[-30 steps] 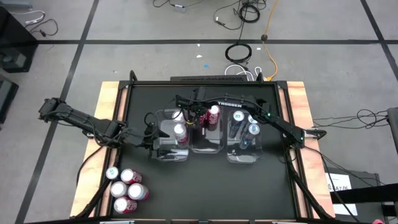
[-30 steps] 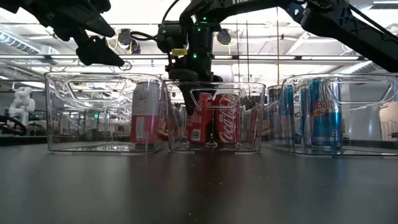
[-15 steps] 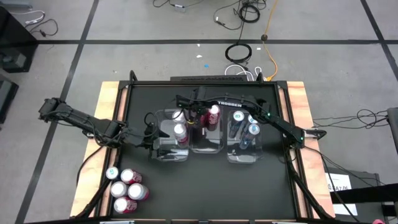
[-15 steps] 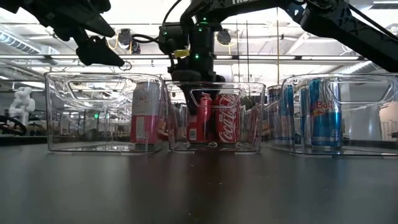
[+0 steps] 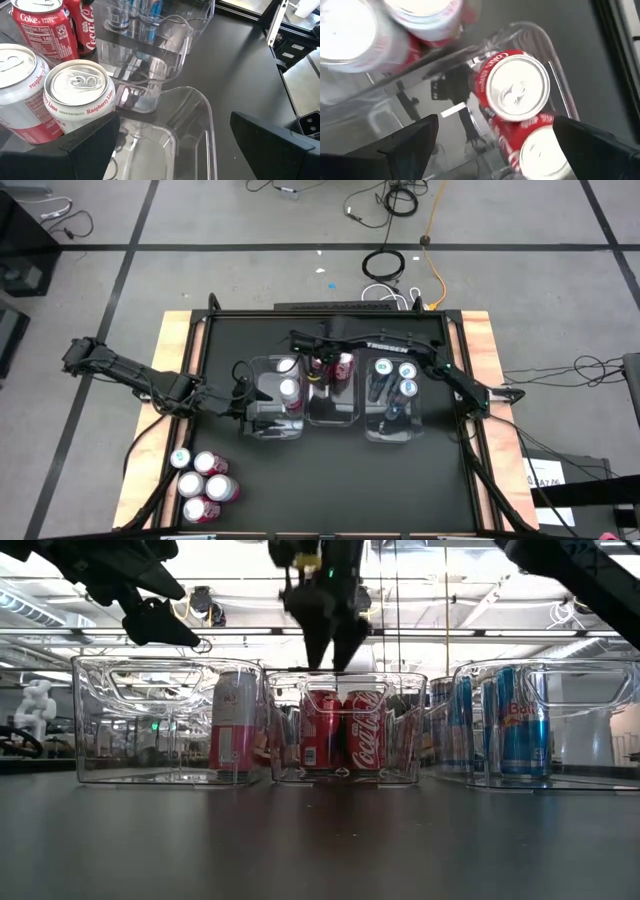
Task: Sort soda cans
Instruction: Put the right white orange soda can into the middle left transparent bin
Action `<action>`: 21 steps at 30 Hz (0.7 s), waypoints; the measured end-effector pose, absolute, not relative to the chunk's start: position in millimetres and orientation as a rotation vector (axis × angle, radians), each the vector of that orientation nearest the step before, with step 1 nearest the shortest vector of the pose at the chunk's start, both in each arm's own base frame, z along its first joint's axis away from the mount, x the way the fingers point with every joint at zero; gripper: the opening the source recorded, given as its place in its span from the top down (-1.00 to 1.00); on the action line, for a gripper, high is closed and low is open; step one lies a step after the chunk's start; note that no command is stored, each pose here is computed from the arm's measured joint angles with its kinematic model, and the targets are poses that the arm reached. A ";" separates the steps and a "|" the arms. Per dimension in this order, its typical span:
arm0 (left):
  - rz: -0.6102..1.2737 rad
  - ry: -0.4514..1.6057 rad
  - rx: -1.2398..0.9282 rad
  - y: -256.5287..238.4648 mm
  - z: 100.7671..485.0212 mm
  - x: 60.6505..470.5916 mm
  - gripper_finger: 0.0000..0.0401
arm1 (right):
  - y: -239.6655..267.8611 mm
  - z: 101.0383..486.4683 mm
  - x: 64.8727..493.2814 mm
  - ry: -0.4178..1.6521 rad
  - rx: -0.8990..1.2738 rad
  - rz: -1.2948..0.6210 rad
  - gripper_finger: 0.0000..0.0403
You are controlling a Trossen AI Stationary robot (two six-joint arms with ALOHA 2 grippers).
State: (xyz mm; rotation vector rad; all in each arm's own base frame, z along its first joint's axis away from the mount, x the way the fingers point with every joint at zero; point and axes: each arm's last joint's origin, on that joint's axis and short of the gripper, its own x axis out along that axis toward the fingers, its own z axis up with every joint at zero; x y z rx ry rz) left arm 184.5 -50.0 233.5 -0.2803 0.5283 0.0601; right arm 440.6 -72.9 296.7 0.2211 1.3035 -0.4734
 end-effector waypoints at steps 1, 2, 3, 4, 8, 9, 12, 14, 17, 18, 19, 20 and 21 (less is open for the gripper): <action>0.060 0.528 -0.280 -50.1 233.6 184.5 -0.93 | -68.2 302.5 438.6 1.288 0.224 -0.471 -0.91; 0.060 0.529 -0.280 -50.0 233.5 184.5 -0.93 | -63.4 307.3 437.2 1.273 0.228 -0.470 -0.91; 0.060 0.528 -0.280 -50.0 233.6 184.5 -0.93 | -58.4 313.4 434.9 1.257 0.234 -0.468 -0.91; 0.060 0.528 -0.280 -50.0 233.5 184.5 -0.93 | -52.4 317.7 433.5 1.246 0.235 -0.463 -0.91; 0.060 0.528 -0.281 -50.1 233.6 184.5 -0.93 | -25.4 333.5 427.4 1.206 0.206 -0.422 -0.91; 0.061 0.528 -0.282 -50.0 233.6 184.6 -0.93 | -17.9 335.4 426.7 1.201 0.192 -0.415 -0.91; 0.060 0.528 -0.282 -50.1 233.6 184.5 -0.93 | 8.1 337.4 425.2 1.194 0.151 -0.400 -0.91; 0.060 0.528 -0.281 -50.1 233.6 184.5 -0.93 | 26.3 337.5 424.4 1.189 0.125 -0.382 -0.91; 0.060 0.528 -0.282 -50.1 233.6 184.5 -0.93 | 53.3 337.3 422.0 1.186 0.099 -0.343 -0.91; 0.061 0.528 -0.282 -50.0 233.6 184.5 -0.93 | 62.4 337.3 420.7 1.185 0.089 -0.328 -0.91; 0.060 0.528 -0.282 -50.1 233.6 184.5 -0.93 | 71.1 337.1 419.4 1.184 0.079 -0.314 -0.91; 0.060 0.528 -0.282 -50.1 233.6 184.5 -0.93 | 79.7 336.9 417.9 1.184 0.070 -0.303 -0.91; 0.060 0.528 -0.282 -50.1 233.6 184.5 -0.93 | 87.5 336.8 416.2 1.181 0.058 -0.297 -0.91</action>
